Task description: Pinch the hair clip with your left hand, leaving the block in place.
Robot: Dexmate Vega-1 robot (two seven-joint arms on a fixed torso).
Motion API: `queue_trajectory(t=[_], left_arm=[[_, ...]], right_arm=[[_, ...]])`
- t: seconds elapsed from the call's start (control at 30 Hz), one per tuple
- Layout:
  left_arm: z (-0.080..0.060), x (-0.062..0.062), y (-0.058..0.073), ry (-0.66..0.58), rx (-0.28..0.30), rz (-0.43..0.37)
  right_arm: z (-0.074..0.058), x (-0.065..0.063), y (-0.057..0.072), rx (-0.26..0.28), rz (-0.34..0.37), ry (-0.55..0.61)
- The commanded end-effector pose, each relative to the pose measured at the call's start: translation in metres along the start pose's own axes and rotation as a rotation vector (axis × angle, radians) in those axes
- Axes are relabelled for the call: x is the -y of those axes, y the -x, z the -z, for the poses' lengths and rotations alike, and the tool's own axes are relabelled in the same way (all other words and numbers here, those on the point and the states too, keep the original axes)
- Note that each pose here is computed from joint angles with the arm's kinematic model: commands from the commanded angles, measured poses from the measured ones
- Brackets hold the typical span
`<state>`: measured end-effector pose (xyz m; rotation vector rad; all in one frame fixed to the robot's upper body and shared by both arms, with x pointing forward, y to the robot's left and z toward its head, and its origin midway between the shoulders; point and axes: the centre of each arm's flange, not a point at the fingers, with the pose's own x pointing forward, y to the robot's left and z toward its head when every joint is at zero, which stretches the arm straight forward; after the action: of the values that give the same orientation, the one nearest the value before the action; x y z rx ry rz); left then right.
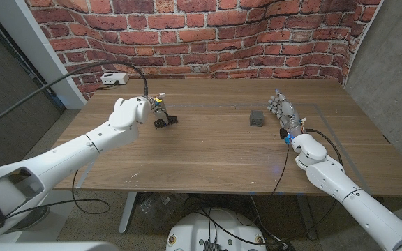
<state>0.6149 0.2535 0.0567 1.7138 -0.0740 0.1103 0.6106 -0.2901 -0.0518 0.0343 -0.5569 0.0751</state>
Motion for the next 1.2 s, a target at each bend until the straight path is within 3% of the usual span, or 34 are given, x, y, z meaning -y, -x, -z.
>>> queue_trajectory(t=[0.03,0.8,1.2], left_arm=[[-0.002,0.001,0.0,0.017,0.005,-0.005],[0.003,-0.003,0.003,0.054,0.015,-0.051],[0.005,-0.012,0.011,0.065,0.03,-0.086]], right_arm=[[0.0,0.003,0.001,0.0,0.0,-0.001],[0.0,0.003,0.002,0.002,0.001,-0.003],[-0.001,0.003,0.002,0.006,0.006,-0.005]])
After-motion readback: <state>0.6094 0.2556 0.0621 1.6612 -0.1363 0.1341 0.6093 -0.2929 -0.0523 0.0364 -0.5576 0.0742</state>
